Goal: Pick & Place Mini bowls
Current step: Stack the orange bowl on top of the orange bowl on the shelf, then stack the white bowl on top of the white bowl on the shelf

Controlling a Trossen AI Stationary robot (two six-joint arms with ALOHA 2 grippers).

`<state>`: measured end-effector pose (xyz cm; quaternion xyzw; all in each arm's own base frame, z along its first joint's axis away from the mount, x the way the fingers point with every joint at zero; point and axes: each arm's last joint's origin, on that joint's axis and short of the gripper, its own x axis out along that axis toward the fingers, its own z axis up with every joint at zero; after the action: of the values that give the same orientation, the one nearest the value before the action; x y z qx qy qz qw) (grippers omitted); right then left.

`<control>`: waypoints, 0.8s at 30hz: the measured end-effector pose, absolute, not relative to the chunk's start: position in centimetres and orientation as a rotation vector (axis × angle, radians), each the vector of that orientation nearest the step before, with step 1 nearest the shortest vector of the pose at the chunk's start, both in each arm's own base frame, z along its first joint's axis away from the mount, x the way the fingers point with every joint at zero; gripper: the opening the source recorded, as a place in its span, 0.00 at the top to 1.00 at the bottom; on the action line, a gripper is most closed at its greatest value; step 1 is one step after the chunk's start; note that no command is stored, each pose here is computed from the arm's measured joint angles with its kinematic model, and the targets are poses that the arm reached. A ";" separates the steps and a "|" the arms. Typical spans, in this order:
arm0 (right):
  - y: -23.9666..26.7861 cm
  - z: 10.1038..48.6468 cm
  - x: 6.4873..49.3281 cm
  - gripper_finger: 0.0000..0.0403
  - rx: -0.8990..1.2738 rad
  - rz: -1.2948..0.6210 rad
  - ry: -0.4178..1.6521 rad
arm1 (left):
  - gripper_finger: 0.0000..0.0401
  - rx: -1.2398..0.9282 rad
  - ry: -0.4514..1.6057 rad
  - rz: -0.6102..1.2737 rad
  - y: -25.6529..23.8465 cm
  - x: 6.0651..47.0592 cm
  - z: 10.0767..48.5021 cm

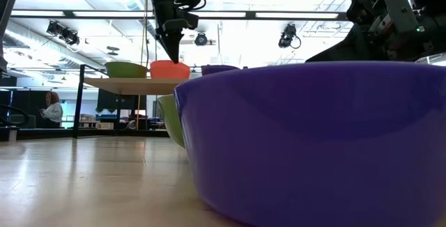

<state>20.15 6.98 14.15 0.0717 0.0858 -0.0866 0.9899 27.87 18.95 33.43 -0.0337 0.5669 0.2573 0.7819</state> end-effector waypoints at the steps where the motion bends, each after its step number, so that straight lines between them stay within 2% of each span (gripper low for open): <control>1: 7.0 14.1 20.1 0.98 0.144 -0.174 0.172 | 0.86 -0.073 1.223 0.555 19.0 27.9 33.4; 9: 7.0 14.1 20.1 0.98 0.151 -0.174 0.172 | 0.77 -0.073 1.196 0.564 18.9 27.7 34.3; 13: 7.0 14.1 20.1 0.98 0.151 -0.175 0.173 | 0.77 -0.085 1.169 0.581 18.8 27.6 35.4; 20: 7.0 14.1 20.1 0.98 0.151 -0.166 0.181 | 0.88 -0.146 1.139 0.496 18.2 27.7 34.6; 24: 7.1 14.0 20.1 0.98 0.157 -0.150 0.187 | 0.98 -0.121 1.002 0.446 15.4 27.5 34.9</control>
<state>20.13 7.05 14.02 0.0780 0.0931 -0.0747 0.9898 27.49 15.43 34.87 -0.0573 0.4762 0.2117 0.8516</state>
